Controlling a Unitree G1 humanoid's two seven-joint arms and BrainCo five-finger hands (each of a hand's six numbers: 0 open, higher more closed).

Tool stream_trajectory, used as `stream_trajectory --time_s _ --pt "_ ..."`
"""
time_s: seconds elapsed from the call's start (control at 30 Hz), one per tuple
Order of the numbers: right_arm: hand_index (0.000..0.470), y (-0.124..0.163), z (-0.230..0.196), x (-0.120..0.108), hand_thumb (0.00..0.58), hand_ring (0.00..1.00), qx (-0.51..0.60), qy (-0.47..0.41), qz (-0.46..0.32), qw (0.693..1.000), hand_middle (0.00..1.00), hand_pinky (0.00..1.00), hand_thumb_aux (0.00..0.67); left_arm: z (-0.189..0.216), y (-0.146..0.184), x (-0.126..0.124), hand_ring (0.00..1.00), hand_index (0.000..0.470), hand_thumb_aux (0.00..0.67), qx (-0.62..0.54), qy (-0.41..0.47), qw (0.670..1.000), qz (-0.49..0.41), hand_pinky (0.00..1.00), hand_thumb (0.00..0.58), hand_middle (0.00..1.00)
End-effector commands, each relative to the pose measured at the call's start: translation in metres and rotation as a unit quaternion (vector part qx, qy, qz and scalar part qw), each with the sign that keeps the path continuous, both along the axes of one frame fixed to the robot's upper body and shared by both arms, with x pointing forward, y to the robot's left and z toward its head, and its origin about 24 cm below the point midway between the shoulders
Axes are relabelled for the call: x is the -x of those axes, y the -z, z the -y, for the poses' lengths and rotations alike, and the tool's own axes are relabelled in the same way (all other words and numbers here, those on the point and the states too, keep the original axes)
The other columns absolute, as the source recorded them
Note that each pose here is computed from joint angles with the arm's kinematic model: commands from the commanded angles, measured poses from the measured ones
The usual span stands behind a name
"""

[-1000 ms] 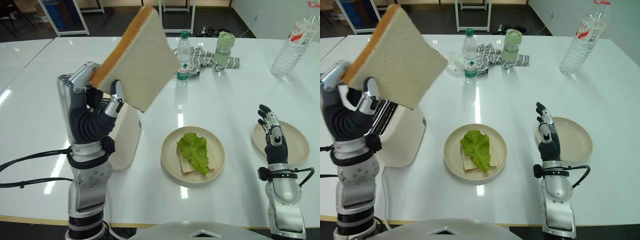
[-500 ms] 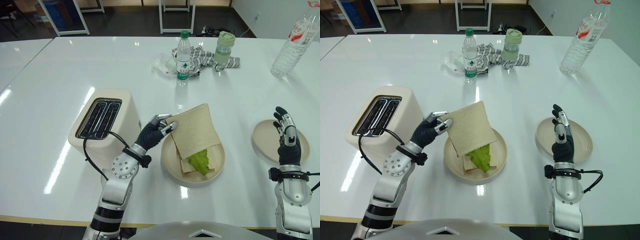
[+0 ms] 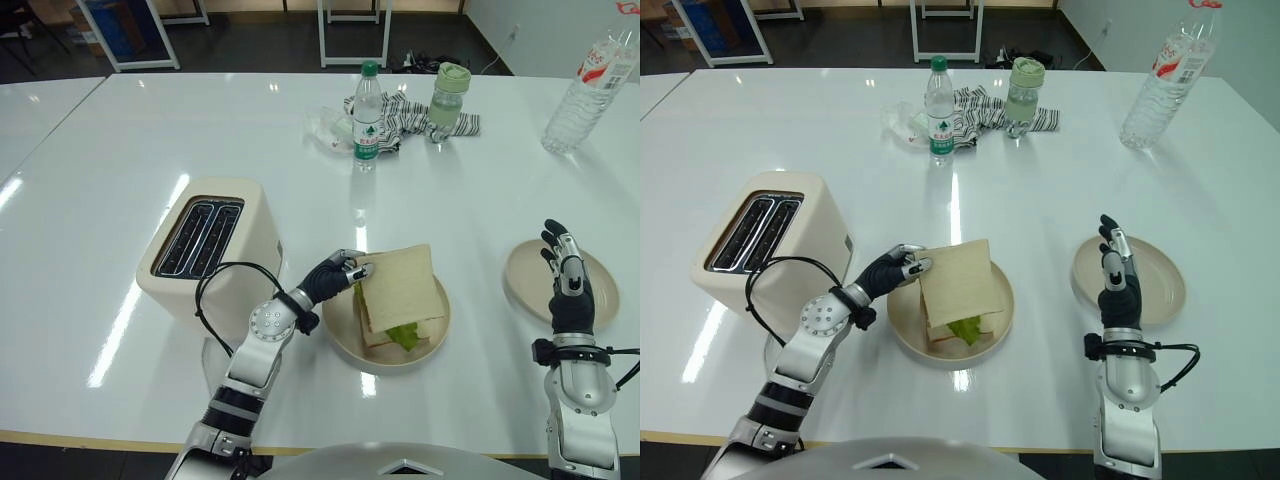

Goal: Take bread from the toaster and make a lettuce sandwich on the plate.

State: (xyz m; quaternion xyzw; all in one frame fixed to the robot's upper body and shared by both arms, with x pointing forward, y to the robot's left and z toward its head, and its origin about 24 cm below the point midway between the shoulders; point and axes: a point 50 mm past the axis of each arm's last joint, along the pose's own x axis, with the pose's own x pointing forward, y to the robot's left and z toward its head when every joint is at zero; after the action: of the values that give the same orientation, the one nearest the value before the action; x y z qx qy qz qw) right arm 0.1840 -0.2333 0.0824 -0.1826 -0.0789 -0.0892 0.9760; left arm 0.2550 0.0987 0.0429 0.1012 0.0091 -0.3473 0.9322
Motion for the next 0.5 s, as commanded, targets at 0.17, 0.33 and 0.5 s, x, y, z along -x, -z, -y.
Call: stream_trajectory --time_s 0.17,0.33,0.5 --pt "0.0 0.004 -0.001 0.001 0.0 0.0 0.003 -0.004 -0.012 1.0 0.0 0.0 0.0 -0.001 0.015 -0.007 1.0 0.47 0.67 -0.027 0.02 0.999 -0.029 1.0 0.58 1.0" --pt "0.0 0.004 -0.002 0.002 0.0 0.0 0.006 -0.008 -0.013 1.0 0.0 0.0 0.0 -0.002 0.02 -0.01 1.0 0.47 0.67 -0.038 0.022 0.998 -0.037 1.0 0.58 1.0" --pt "0.0 -0.001 -0.016 0.005 0.0 0.0 0.069 -0.054 0.001 0.996 0.0 0.0 0.0 -0.002 0.027 -0.01 1.0 0.47 0.67 -0.053 0.027 0.997 -0.044 1.0 0.58 1.0"
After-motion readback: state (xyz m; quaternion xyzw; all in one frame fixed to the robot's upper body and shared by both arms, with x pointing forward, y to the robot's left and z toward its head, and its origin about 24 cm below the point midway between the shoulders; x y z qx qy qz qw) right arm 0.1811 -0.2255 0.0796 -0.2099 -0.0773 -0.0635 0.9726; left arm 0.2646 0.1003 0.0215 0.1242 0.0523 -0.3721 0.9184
